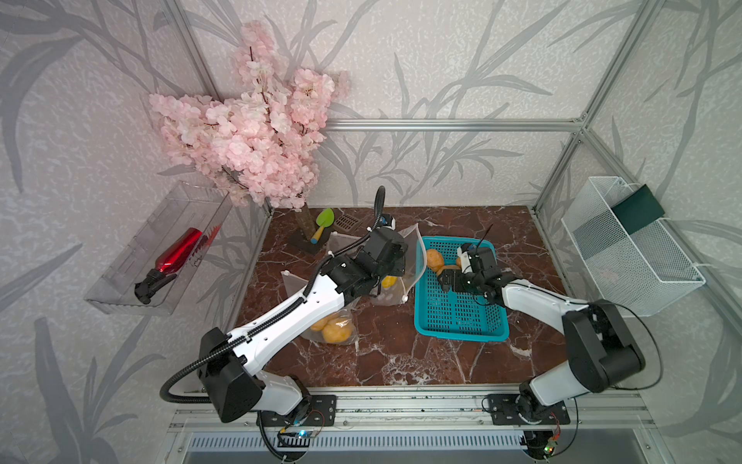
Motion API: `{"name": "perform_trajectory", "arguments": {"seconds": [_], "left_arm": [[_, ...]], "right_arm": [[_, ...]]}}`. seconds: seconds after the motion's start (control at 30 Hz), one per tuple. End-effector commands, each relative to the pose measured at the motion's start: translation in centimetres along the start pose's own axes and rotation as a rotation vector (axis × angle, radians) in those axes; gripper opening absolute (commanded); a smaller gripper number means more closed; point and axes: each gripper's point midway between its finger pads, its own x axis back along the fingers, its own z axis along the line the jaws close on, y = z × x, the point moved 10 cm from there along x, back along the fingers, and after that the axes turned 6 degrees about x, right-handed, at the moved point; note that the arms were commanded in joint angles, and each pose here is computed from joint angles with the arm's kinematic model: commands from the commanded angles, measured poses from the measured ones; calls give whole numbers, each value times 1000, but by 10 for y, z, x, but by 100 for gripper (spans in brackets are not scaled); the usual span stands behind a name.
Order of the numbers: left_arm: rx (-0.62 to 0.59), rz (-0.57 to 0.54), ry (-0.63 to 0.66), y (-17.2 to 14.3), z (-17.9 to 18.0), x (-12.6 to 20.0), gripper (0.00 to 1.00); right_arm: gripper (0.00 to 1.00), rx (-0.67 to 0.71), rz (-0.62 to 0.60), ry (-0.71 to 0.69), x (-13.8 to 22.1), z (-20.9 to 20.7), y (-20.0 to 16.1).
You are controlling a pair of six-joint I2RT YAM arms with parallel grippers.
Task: Put the potatoes into a zipper bag and zip it
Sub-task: Pick up the potato from the basket.
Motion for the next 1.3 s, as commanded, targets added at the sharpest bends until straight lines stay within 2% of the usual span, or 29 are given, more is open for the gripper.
{"name": "perform_trajectory", "arguments": {"seconds": [0.0, 0.13, 0.37, 0.6, 0.67, 0.8, 1.27], "left_arm": [[7, -20, 20, 2, 7, 8, 0], [7, -20, 20, 2, 8, 8, 0], [9, -23, 27, 0, 11, 8, 0], [10, -20, 16, -1, 12, 8, 0], [11, -18, 17, -1, 13, 7, 0], [14, -16, 12, -1, 12, 6, 0], [21, 2, -16, 0, 6, 0, 0]], "right_arm": [[99, -27, 20, 17, -15, -2, 12], [99, -38, 70, 36, -39, -4, 14], [99, -46, 59, 44, -48, -4, 19], [67, -47, 52, 47, -40, -3, 17], [62, -46, 43, 48, -35, -2, 16], [54, -38, 2, 54, -13, 1, 16], [45, 74, -194, 97, 87, 35, 6]]}}
